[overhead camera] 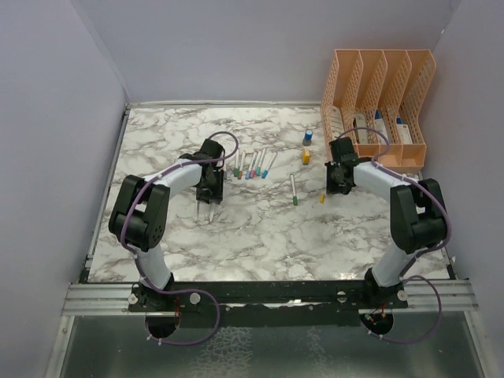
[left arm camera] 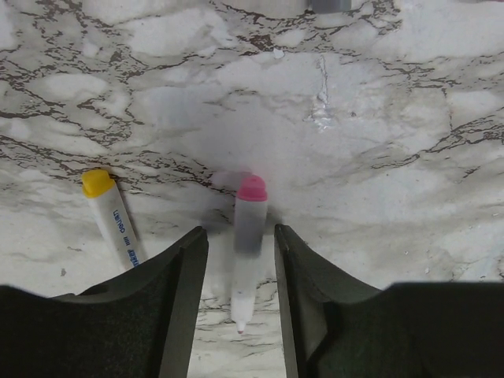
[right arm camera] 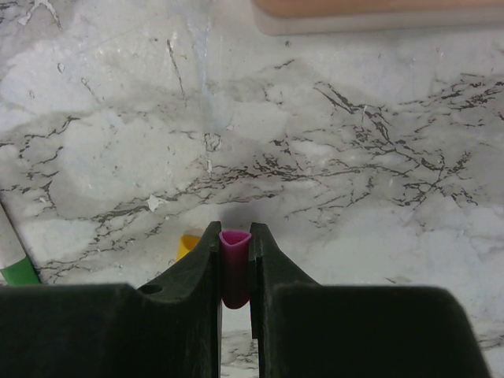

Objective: Open the pen caps

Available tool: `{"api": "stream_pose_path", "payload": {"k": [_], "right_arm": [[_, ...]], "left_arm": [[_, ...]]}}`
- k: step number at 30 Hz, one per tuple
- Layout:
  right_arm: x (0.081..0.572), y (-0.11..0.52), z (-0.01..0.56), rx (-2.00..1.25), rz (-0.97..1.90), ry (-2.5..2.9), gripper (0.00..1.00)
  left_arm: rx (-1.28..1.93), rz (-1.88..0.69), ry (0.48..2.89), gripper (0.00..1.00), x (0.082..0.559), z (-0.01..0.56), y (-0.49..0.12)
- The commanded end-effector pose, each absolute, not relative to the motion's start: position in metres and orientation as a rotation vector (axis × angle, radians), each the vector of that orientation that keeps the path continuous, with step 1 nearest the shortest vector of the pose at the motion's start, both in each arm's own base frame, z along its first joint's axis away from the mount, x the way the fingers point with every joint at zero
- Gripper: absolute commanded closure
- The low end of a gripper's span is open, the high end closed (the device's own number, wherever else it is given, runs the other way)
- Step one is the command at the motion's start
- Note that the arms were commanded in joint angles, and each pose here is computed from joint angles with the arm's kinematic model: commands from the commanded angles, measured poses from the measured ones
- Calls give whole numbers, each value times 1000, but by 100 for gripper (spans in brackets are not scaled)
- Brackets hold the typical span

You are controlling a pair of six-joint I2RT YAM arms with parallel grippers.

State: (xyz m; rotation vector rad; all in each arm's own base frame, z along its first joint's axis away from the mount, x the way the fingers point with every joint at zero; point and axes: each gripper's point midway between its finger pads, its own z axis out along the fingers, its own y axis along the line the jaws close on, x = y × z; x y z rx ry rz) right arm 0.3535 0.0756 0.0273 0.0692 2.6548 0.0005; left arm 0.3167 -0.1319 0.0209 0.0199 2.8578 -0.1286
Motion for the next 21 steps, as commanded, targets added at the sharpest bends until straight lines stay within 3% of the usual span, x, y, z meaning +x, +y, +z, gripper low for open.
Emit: {"api": "stream_pose_path", "payload": {"k": [1, 11, 14, 21], "right_arm": [[375, 81, 32, 95, 47, 2617, 92], [389, 86, 32, 122, 90, 2604, 75], [392, 87, 36, 122, 98, 2594, 62], [401, 88, 62, 118, 112, 2530, 61]], "left_arm": [[23, -92, 2839, 51, 318, 22, -127], [-7, -143, 2730, 44, 334, 64, -132], [-18, -163, 2669, 39, 341, 86, -134], [-58, -200, 2569, 33, 350, 120, -136]]}}
